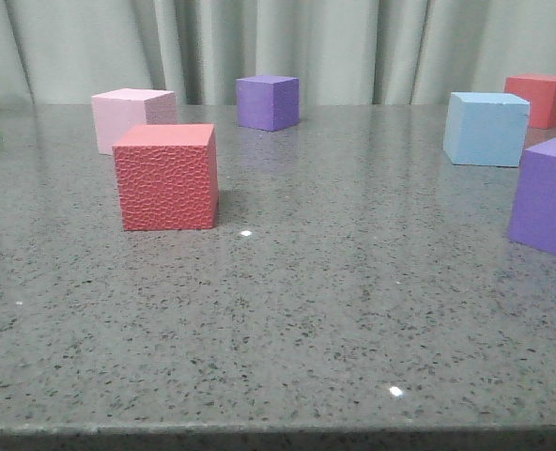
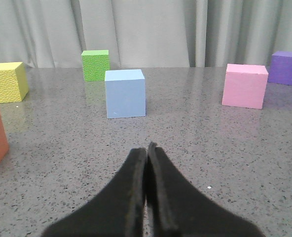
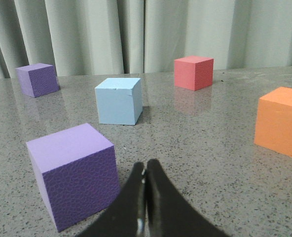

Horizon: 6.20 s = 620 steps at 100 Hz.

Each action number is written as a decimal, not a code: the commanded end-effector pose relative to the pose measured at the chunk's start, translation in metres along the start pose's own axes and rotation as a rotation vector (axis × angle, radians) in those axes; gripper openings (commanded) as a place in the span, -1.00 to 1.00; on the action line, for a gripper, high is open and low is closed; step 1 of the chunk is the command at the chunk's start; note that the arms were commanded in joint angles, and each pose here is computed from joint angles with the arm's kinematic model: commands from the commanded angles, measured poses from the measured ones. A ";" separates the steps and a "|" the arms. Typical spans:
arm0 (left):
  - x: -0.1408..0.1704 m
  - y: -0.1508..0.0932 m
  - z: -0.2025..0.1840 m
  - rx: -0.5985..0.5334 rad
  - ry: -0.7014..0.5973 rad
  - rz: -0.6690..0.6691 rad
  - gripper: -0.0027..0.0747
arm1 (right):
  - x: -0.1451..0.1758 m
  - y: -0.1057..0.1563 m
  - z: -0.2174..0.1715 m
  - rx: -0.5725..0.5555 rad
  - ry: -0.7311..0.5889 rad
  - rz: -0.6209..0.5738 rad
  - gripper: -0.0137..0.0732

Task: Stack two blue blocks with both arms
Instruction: 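Move the right gripper toward the light blue cube near it, then lower the open right gripper around the light blue cube, then close the right gripper on the light blue cube and lift it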

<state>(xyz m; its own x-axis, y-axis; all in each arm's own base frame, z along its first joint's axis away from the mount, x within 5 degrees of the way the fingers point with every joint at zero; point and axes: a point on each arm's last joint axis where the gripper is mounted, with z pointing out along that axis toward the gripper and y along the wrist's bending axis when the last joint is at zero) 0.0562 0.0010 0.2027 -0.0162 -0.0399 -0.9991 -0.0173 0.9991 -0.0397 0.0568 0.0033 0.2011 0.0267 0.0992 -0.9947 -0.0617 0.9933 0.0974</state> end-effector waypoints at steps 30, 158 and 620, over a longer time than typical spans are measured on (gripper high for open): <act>-0.008 0.000 -0.003 0.007 -0.114 -0.004 -0.98 | -0.015 0.001 -0.003 -0.009 -0.115 -0.009 -0.84; -0.108 -0.005 0.009 0.007 -0.059 -0.030 -0.98 | -0.093 0.008 0.004 0.023 0.073 -0.006 -0.84; -0.186 -0.008 0.084 -0.004 0.126 -0.024 0.81 | -0.097 0.029 0.396 0.091 1.233 0.260 0.16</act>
<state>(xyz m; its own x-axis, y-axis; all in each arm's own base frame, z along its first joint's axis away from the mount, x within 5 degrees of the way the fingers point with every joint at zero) 0.1427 0.0021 0.3681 -0.2477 -0.0630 -0.9668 -0.0293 0.9979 -0.0575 0.4608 0.0452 0.2765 -0.9370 0.2253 -0.2670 0.1667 0.9600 0.2249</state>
